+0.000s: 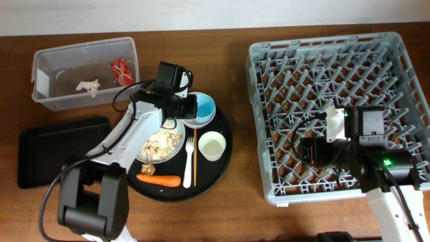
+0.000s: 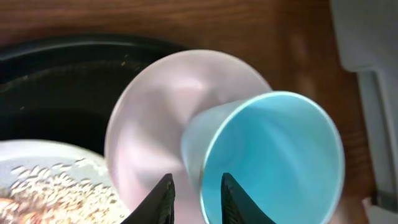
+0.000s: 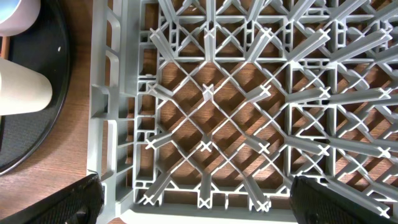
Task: Sort waste into correct bins and load items into the dishwasher rack
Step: 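Grasp the blue cup from the pink bowl with the left gripper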
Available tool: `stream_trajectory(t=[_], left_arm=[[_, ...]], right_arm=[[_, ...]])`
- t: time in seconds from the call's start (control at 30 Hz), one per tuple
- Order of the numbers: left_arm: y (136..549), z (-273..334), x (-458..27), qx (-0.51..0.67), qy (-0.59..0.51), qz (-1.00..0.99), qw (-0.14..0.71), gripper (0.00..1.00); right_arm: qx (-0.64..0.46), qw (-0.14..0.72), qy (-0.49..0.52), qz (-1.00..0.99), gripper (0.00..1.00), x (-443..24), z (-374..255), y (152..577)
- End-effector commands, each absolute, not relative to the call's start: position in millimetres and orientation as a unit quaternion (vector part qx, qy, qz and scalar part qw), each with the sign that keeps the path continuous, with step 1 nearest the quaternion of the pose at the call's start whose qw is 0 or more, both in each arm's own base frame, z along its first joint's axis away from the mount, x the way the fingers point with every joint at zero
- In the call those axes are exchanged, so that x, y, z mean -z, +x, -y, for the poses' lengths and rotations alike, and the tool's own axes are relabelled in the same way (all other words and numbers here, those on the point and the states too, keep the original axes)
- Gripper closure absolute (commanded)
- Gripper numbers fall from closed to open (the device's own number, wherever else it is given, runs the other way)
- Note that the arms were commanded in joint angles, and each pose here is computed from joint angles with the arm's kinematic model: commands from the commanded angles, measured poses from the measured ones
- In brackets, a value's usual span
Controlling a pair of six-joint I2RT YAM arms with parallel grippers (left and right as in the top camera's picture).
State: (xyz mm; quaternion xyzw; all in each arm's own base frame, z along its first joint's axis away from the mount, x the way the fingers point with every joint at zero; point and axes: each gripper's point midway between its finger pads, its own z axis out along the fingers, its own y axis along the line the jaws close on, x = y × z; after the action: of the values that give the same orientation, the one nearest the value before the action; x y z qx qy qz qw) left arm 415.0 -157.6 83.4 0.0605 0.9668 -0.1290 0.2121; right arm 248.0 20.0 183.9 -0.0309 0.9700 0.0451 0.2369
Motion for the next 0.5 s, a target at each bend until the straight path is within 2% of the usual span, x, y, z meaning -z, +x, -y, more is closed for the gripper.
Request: stream_trajectory(t=[0.0,0.17,0.27,0.47], left_arm=[[417.3,154.0,-74.2,0.110,0.059,-0.970,0.208,0.75],[419.3,153.9,-75.1,0.111,0.058,-0.969,0.212,0.95],[417.7,159.1,-75.3,0.113,0.064,-0.969,0.212,0.99],[421.2,154.8,-86.4,0.114,0.059,-0.967,0.221,1.00]], right_arm=[[-0.051,0.246,-0.031,-0.967,0.01,-190.3,-22.9,250.4],[-0.051,0.245,-0.031,-0.968,0.01,-190.0,-22.9,249.9],[-0.051,0.245,-0.031,-0.968,0.01,-190.0,-22.9,249.9],[-0.051,0.245,-0.031,-0.968,0.01,-190.0,-22.8,249.9]])
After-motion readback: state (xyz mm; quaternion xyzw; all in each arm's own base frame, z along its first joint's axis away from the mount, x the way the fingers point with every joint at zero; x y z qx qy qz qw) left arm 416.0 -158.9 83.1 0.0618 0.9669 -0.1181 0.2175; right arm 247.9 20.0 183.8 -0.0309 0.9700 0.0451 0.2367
